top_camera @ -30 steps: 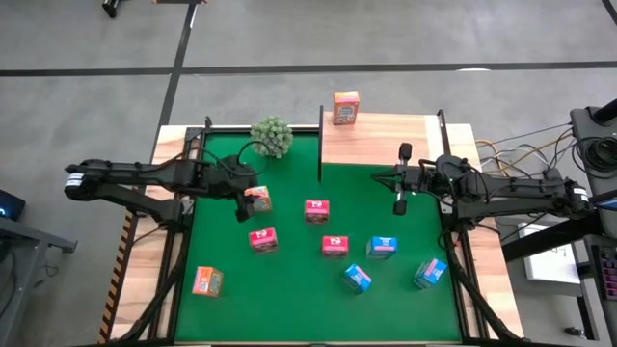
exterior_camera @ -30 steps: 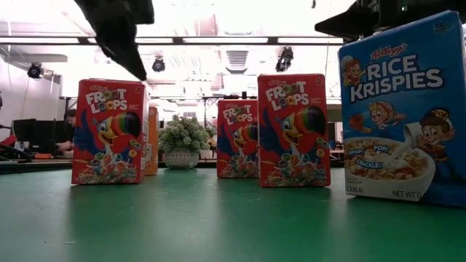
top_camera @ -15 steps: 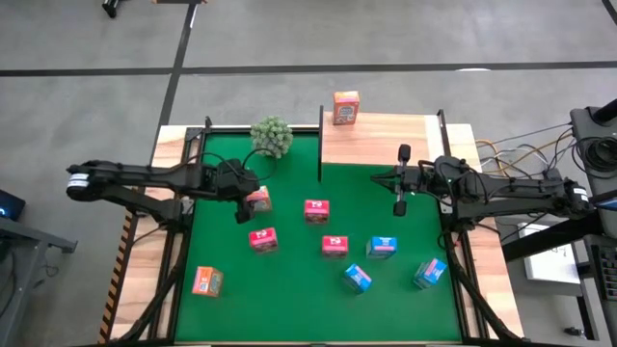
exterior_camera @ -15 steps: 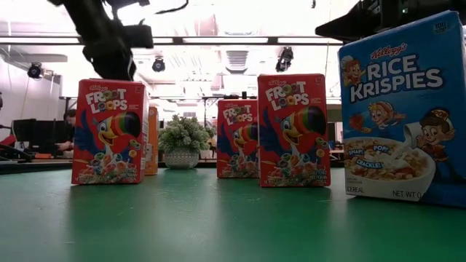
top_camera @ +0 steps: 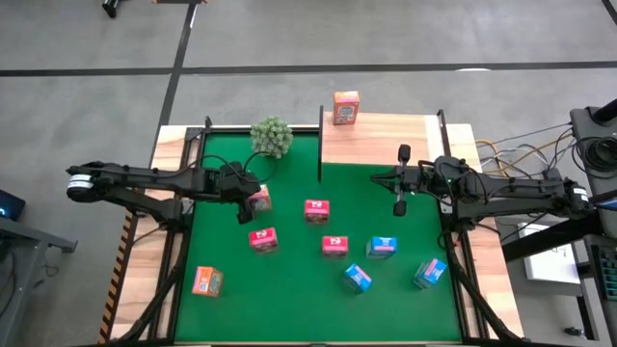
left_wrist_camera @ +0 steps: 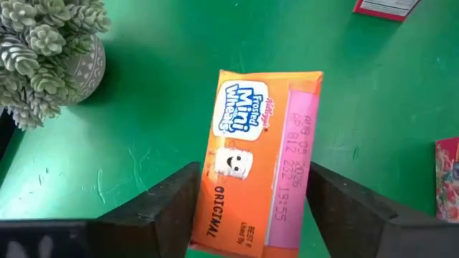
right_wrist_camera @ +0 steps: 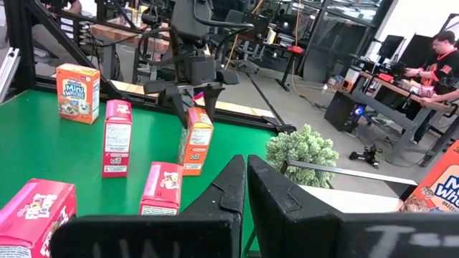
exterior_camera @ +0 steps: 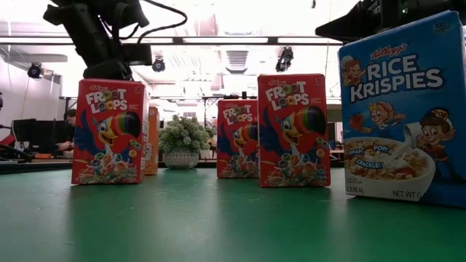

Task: Stack cereal on shelf
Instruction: Put the top orange cereal box on the shelf

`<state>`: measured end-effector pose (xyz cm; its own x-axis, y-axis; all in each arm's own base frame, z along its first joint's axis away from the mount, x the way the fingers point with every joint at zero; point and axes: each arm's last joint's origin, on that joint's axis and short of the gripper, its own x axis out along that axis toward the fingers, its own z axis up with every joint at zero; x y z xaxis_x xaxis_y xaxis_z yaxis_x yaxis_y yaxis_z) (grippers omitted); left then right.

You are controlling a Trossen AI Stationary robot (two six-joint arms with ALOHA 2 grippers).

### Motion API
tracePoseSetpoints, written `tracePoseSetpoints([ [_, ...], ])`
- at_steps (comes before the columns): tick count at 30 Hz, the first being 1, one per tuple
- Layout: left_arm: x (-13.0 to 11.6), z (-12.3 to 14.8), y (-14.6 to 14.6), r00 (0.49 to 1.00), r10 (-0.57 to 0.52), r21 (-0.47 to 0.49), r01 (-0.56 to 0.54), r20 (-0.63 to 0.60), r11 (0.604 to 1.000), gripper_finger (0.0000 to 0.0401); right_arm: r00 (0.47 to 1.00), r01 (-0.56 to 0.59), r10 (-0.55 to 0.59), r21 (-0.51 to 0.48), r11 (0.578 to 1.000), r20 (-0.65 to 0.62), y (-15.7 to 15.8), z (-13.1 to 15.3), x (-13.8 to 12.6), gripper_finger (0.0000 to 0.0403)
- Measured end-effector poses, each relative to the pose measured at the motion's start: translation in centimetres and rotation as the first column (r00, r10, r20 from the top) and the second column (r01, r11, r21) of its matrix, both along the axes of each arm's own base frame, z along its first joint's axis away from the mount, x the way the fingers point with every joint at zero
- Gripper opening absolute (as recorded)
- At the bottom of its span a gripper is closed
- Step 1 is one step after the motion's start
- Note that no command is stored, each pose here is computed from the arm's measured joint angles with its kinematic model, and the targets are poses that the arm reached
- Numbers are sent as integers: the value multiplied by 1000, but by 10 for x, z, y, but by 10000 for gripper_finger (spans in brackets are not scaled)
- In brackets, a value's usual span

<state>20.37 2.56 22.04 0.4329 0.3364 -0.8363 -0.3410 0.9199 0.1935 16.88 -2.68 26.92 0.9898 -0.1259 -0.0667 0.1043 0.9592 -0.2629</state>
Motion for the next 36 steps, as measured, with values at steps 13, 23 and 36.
tracePoseSetpoints([
  [13, 1, 4, 0, 1000, -17, 5, 17, 8, 1000, 141, 1000, 1, -1, 8, 1000, 1, 0, 0, 0, 9],
  [23, 6, 33, 0, 998, -28, 12, 28, 56, 1000, 140, 1000, 1, -1, 8, 1000, 1, 0, 0, 0, 9],
  [36, 34, 103, 2, 908, -188, 159, 137, 374, 978, 139, 1000, 0, 0, -16, 1000, -1, 0, 0, 0, 9],
])
